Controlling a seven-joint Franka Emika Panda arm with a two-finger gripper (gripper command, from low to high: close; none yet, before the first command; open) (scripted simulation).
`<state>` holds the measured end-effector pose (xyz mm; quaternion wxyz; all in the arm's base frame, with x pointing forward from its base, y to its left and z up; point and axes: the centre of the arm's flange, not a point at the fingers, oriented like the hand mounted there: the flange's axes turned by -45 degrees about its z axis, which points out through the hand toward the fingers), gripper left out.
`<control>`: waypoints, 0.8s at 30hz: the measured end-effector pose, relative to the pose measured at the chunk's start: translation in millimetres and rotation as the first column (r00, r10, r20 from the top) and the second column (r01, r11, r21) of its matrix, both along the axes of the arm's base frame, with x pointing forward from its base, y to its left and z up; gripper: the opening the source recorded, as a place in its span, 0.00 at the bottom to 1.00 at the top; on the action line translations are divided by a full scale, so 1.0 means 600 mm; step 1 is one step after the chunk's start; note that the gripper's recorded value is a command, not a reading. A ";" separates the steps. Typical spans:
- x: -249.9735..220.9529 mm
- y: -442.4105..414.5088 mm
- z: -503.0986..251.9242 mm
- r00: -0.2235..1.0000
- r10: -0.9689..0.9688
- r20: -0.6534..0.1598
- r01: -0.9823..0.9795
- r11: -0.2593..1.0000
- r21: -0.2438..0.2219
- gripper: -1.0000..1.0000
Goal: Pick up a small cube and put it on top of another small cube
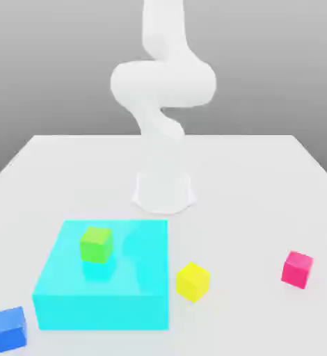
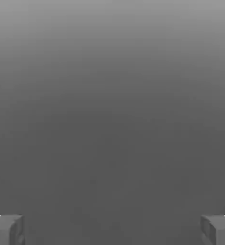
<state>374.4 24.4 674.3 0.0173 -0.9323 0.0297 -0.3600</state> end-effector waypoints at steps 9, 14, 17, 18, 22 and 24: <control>0.098 0.157 -0.248 0.966 -0.111 -0.235 0.139 0.984 0.108 0.50; 0.100 0.240 -0.392 0.918 -0.169 -0.360 0.227 0.966 0.125 0.50; 0.083 0.287 -0.477 0.879 -0.204 -0.431 0.280 0.952 0.121 0.50; 0.075 0.302 -0.505 0.865 -0.217 -0.453 0.299 0.947 0.117 0.50; 0.029 0.355 -0.615 0.799 -0.266 -0.539 0.369 0.925 0.090 0.50; -0.004 0.382 -0.667 0.764 -0.287 -0.578 0.397 0.915 0.070 0.50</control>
